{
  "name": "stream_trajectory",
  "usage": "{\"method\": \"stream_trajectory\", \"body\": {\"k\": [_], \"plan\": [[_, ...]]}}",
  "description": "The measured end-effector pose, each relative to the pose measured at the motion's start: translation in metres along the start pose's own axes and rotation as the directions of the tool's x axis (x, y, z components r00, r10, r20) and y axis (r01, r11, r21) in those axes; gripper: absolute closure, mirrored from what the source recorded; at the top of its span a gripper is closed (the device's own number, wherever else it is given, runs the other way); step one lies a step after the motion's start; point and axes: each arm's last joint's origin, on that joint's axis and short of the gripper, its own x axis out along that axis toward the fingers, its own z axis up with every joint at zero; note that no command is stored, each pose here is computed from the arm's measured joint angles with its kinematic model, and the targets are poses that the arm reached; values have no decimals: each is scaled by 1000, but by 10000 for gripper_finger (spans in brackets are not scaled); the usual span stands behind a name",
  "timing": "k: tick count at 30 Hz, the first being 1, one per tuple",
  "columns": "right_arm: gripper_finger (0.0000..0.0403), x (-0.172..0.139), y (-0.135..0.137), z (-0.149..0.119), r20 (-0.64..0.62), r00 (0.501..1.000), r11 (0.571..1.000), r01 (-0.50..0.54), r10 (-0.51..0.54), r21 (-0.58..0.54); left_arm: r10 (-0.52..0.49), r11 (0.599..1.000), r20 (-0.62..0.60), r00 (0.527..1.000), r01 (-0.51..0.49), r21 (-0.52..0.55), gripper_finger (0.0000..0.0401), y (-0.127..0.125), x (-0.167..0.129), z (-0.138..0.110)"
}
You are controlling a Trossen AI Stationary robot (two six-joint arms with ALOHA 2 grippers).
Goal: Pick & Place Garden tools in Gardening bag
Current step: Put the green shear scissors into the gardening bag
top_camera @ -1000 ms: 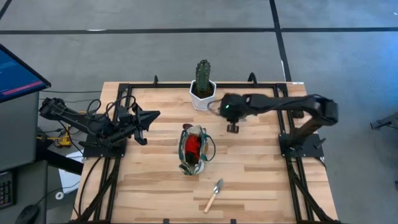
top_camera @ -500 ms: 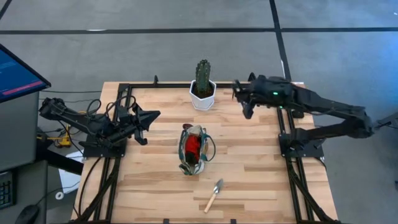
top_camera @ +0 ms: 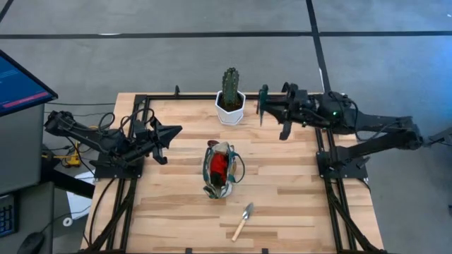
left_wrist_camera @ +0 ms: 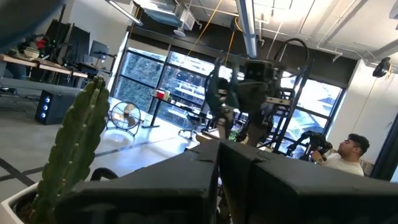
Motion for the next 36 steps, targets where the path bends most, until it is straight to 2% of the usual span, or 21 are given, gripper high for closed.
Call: {"method": "stream_trajectory", "body": {"k": [5,13,18,25,33,36], "plan": [[372,19,22,-7,49,995,996,-84,83,17,0,1000,0,1000,0,0,400,0,0,0],[372,62,56,-36,118,980,983,-170,161,69,0,1000,0,1000,0,0,400,0,0,0],[372,89,71,-69,85,988,974,-140,127,180,0,1000,0,1000,0,-1,400,0,0,0],[372,112,92,-123,-40,996,944,-63,80,323,0,1000,0,1000,0,-2,400,0,0,0],[372,118,112,-158,-130,989,922,-12,67,386,0,1000,0,1000,0,-1,400,0,0,0],[372,115,116,-168,-187,980,930,6,68,368,0,1000,0,1000,0,0,400,0,0,0]]}}
